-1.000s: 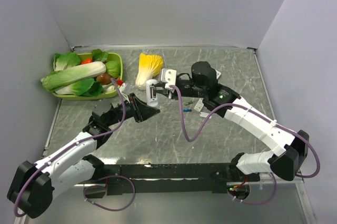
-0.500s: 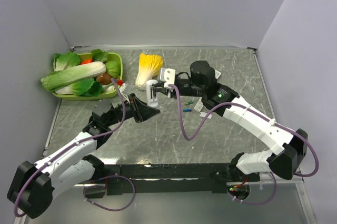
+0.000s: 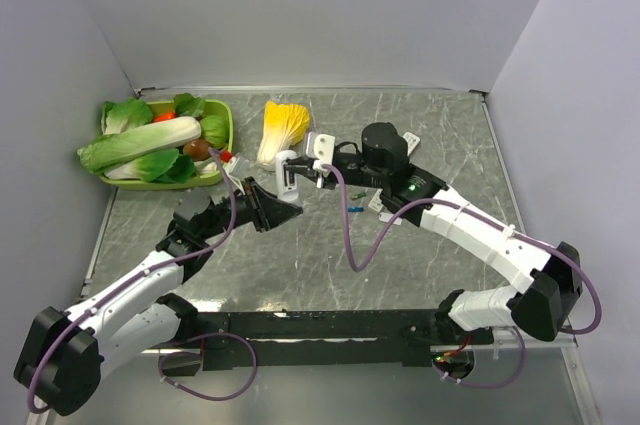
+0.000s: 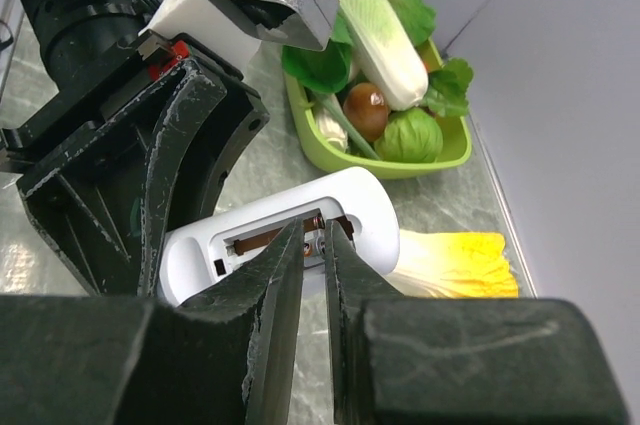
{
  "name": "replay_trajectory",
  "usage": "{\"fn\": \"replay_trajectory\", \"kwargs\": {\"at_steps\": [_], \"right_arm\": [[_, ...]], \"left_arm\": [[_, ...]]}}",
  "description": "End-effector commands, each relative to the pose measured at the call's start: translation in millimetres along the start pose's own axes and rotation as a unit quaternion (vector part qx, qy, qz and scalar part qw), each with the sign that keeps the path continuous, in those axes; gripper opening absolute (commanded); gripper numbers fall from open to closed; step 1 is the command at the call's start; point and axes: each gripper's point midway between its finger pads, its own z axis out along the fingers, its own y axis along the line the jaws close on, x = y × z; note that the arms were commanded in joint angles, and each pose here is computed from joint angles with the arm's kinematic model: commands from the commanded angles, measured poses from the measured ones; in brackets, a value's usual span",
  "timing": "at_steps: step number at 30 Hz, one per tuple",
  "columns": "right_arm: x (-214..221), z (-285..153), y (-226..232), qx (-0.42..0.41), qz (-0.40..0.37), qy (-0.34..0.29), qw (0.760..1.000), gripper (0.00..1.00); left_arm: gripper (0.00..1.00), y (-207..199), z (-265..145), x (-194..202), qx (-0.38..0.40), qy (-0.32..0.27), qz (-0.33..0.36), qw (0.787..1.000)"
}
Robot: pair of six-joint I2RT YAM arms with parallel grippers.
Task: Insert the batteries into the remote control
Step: Load the battery into the remote control.
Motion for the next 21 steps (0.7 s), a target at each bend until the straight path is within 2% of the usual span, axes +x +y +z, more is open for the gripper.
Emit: {"fn": "replay_trajectory", "kwargs": {"at_steps": [1,12,21], "right_arm": [[47,2,22,-0.015,0.037,0.044,0.998,0.20],[101,1,12,0.071,0.001,0.073,0.995,0.30],[109,-4,-1,0.117,-0.023,0.088,0.989,0.44]], "left_arm": [[0.01,-61,-9,-48,0.104,-0.076,0.088,0.988],[0.01,-84,-16,-57,0.140,-0.083,0.106,0.981],[0.01,-88,-20,-58,0.144,-0.084,0.109,0.980]]}}
